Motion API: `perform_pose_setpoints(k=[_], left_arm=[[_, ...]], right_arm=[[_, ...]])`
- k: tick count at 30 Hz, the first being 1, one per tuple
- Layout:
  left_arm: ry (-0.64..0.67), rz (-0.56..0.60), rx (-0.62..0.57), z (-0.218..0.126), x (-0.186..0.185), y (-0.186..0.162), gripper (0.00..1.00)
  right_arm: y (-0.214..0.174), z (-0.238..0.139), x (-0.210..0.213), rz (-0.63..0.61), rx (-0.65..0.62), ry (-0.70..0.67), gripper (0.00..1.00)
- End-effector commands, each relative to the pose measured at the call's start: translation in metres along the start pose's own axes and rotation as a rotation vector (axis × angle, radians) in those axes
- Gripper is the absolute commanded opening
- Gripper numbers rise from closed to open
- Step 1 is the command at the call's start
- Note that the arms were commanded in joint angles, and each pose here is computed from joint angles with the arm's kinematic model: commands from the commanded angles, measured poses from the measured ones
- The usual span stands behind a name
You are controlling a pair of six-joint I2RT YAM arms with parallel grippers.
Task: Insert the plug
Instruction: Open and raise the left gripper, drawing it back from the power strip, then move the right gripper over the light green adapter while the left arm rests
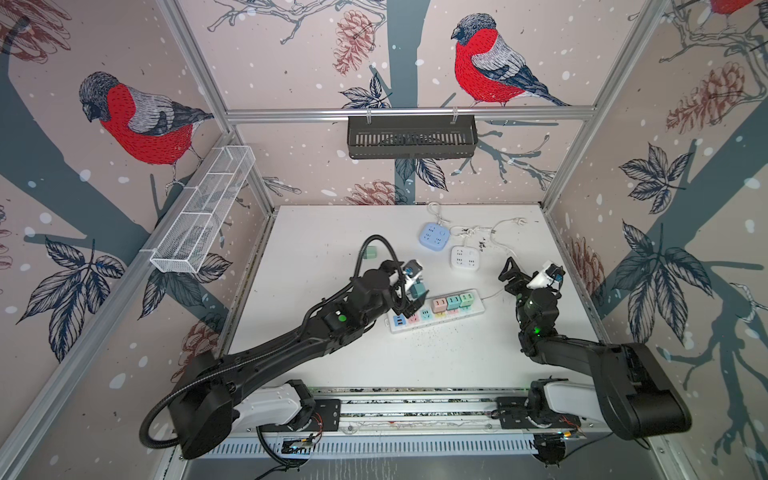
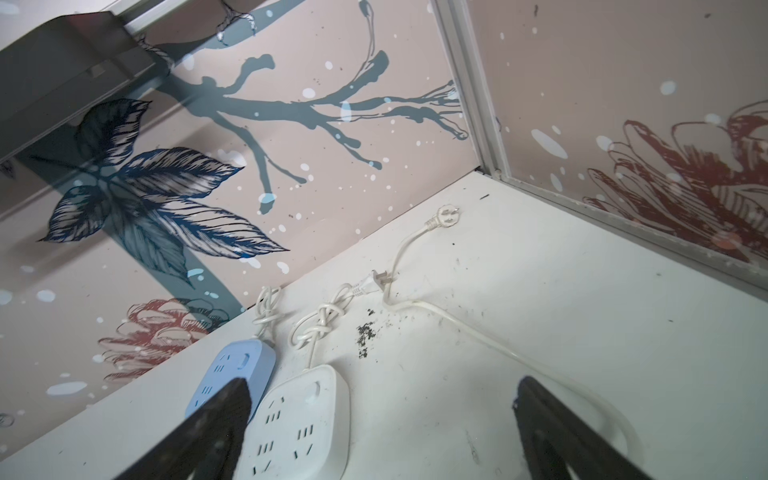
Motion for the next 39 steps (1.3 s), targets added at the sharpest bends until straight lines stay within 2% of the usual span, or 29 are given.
perform_pose_setpoints(k=[1, 3, 7, 11, 12, 14, 16, 18, 20, 21, 23, 25, 28, 31, 33, 36, 39], left_arm=[[0.263, -0.309, -0.241, -0.03, 0.065, 0.018, 0.98], [0.296, -0.395, -0.219, -0.036, 0.085, 0.0, 0.98], [0.438, -0.51, -0.097, -0.033, 0.11, -0.036, 0.98], [0.715, -0.68, 0.001, -0.041, 0.132, -0.062, 0.98], [0.779, -0.741, 0.007, -0.047, 0.137, -0.063, 0.98], [0.798, -0.781, -0.004, -0.055, 0.138, -0.06, 0.98], [0.811, -0.828, -0.104, -0.065, 0.137, -0.058, 0.98], [0.771, -0.769, -0.208, -0.072, 0.131, -0.058, 0.98], [0.77, -0.717, -0.219, -0.077, 0.126, -0.065, 0.98], [0.818, -0.701, -0.192, -0.079, 0.127, -0.074, 0.96], [0.938, -0.736, -0.122, -0.082, 0.133, -0.095, 0.97], [0.99, -0.722, -0.055, -0.081, 0.14, -0.109, 0.96], [1.089, -0.664, 0.04, -0.082, 0.145, -0.121, 0.97], [1.104, -0.576, 0.157, -0.073, 0.144, -0.134, 0.97], [1.108, -0.574, 0.216, -0.068, 0.141, -0.144, 0.98], [1.201, -0.562, 0.199, -0.075, 0.14, -0.157, 0.97], [1.144, -0.565, 0.164, -0.073, 0.137, -0.155, 0.97]], right_arm=[[0.002, 0.007, -0.012, 0.054, -0.017, -0.172, 1.0], [0.001, 0.011, -0.015, 0.067, -0.007, -0.233, 1.0], [0.005, 0.013, -0.027, 0.122, -0.048, -0.371, 0.99], [0.012, 0.016, -0.021, 0.131, -0.052, -0.4, 1.0], [0.014, 0.017, -0.02, 0.124, -0.05, -0.411, 1.0], [0.017, 0.017, -0.022, 0.125, -0.059, -0.473, 1.0], [0.019, 0.018, -0.02, 0.11, -0.05, -0.493, 1.0], [0.022, 0.021, -0.013, 0.028, -0.028, -0.473, 1.0], [0.024, 0.021, -0.014, 0.015, -0.039, -0.495, 1.0], [0.022, 0.022, -0.016, 0.006, -0.007, -0.471, 1.0], [0.024, 0.023, -0.009, 0.032, 0.083, -0.339, 1.0], [0.027, 0.012, -0.004, 0.043, 0.059, -0.224, 1.0], [0.036, -0.001, 0.009, 0.009, 0.016, -0.138, 1.0], [0.042, 0.005, 0.034, -0.025, 0.068, -0.114, 1.0], [0.039, 0.009, 0.055, -0.053, 0.11, -0.077, 1.0], [0.024, 0.008, 0.09, -0.126, 0.154, 0.016, 1.0], [0.001, 0.002, 0.128, -0.218, 0.177, 0.083, 1.0]])
Point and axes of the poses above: each gripper's point midway between its finger pads, its own z axis out along the fingers, its own x axis along the line the jaws close on, y = z × x, the point moved 6 cm from there along -z, back along the fingers, and after that the axes turned 12 degrees about z, right-handed, at the moved point
